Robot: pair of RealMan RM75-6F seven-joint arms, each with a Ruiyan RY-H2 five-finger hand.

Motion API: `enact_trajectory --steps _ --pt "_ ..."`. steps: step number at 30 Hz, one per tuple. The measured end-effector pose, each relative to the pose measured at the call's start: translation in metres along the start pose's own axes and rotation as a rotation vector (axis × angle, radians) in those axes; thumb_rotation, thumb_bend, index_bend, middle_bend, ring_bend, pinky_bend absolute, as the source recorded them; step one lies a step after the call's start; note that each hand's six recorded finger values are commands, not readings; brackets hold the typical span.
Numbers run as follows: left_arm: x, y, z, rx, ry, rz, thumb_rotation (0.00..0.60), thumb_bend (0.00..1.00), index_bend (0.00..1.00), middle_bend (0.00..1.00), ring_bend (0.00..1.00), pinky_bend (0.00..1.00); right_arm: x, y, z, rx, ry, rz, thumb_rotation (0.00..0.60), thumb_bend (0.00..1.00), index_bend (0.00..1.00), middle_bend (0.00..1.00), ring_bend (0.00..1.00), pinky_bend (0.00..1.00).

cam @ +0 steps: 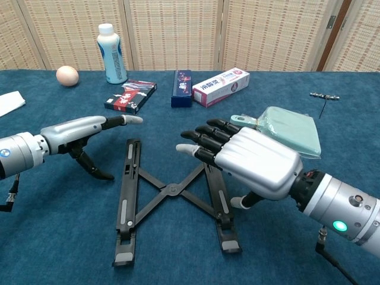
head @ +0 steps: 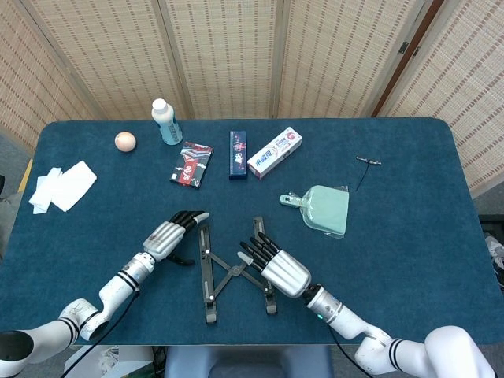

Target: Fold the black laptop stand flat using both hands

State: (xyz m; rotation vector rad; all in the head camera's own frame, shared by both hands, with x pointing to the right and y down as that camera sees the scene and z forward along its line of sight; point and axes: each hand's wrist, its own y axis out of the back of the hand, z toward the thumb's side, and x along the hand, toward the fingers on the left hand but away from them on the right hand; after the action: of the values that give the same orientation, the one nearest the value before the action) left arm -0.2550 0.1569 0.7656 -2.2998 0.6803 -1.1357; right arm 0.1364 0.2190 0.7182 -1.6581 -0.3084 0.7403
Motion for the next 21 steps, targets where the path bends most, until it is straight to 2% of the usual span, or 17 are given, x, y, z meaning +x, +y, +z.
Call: enact_trajectory --steps 21 --pt "0.004 -0.009 0.010 -0.052 -0.007 -0.024 0.600 0.11 0.00 0.04 0.04 0.05 -0.017 0.003 0.006 0.017 -0.011 -0.058 0.600 0.01 0.00 0.00 0.00 0.00"
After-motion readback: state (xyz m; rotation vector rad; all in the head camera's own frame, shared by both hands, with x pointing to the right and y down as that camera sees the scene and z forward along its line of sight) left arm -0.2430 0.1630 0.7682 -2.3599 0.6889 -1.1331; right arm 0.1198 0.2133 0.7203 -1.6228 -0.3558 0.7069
